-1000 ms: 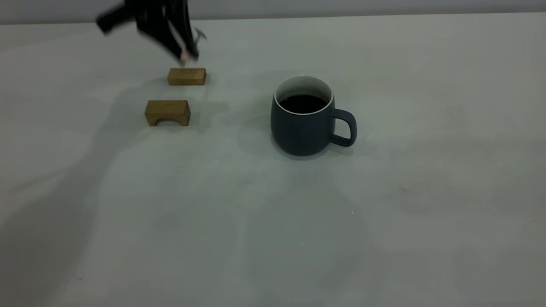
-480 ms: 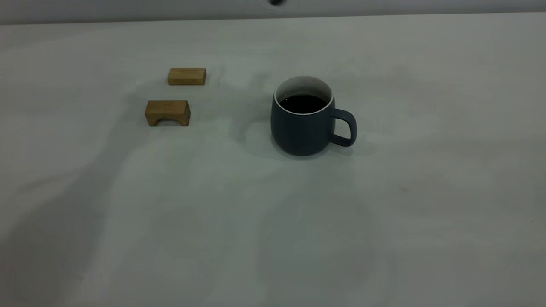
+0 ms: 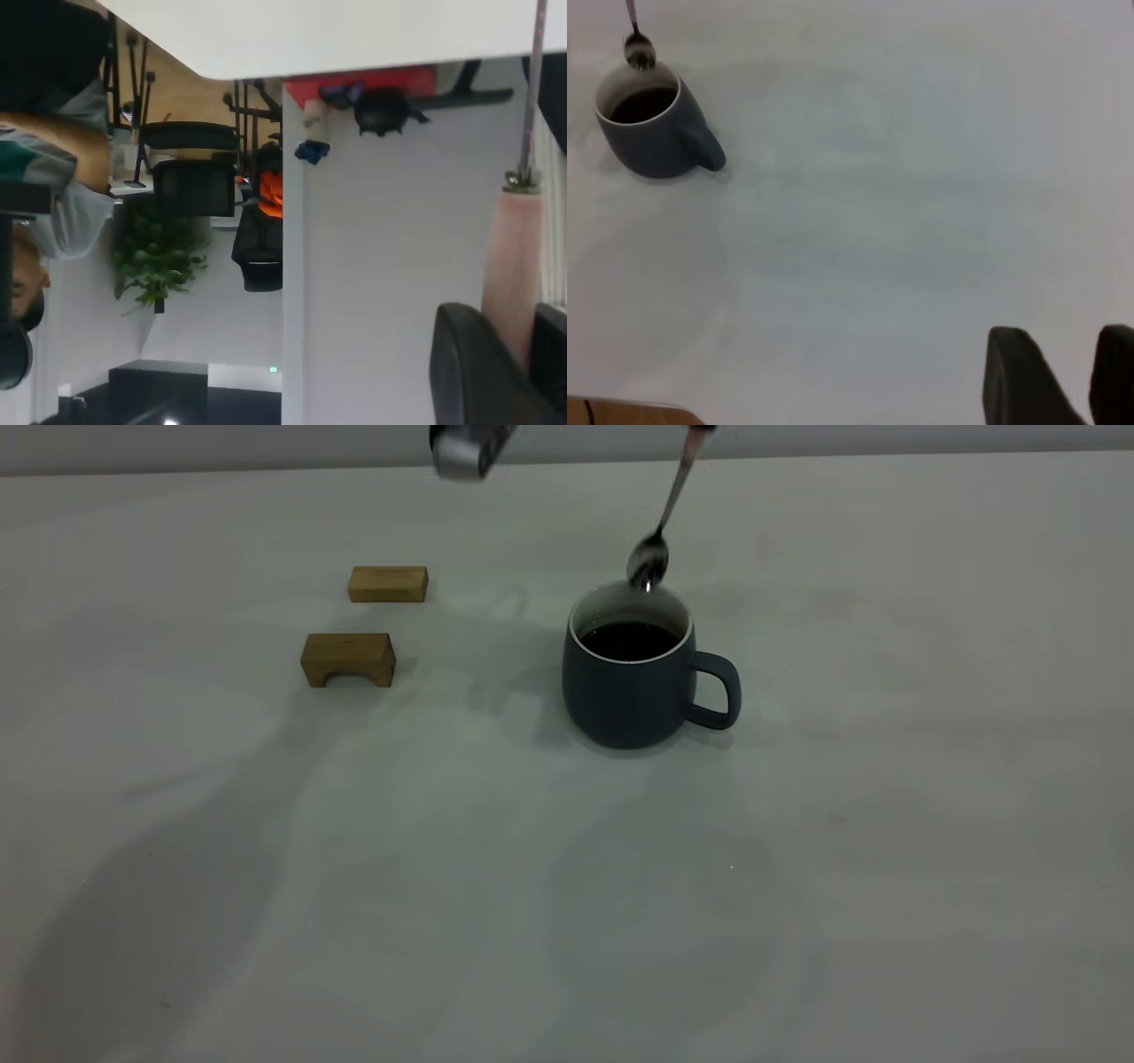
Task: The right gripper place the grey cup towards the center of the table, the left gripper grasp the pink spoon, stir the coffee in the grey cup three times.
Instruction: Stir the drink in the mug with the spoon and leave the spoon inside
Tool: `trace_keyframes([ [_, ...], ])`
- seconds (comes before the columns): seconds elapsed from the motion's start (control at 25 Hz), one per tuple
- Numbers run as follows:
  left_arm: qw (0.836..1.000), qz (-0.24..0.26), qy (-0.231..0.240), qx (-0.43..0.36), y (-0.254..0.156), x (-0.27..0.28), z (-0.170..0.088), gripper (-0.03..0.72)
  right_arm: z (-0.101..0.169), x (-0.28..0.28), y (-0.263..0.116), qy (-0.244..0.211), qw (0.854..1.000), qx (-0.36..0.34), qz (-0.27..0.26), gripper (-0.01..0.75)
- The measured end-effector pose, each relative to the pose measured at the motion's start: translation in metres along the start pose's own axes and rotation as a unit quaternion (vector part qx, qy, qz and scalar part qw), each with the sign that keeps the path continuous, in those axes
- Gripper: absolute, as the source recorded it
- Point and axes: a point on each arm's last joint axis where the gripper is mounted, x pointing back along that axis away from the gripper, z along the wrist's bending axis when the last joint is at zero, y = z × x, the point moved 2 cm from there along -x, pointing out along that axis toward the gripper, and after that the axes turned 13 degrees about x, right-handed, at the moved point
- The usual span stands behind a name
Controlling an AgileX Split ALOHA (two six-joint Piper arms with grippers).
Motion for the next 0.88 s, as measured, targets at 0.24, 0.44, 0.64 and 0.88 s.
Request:
trace_keyframes([
  [0.24, 0.999, -0.007, 0.017, 0.037, 0.036, -0.019, -0.006, 0.135, 0.000, 0.000, 0.000, 0.000, 1.000, 0.000, 0.000, 0.237],
  [0.44, 0.999, -0.020, 0.025, 0.040, 0.052, -0.024, -0.007, 0.135, 0.000, 0.000, 0.000, 0.000, 1.000, 0.000, 0.000, 0.237],
  [0.64, 0.999, -0.038, 0.000, -0.005, 0.056, -0.024, -0.013, 0.135, 0.000, 0.000, 0.000, 0.000, 1.000, 0.000, 0.000, 0.237],
  [0.88, 0.998, 0.011, 0.002, -0.055, 0.047, -0.025, -0.013, 0.135, 0.000, 0.000, 0.000, 0.000, 1.000, 0.000, 0.000, 0.237],
])
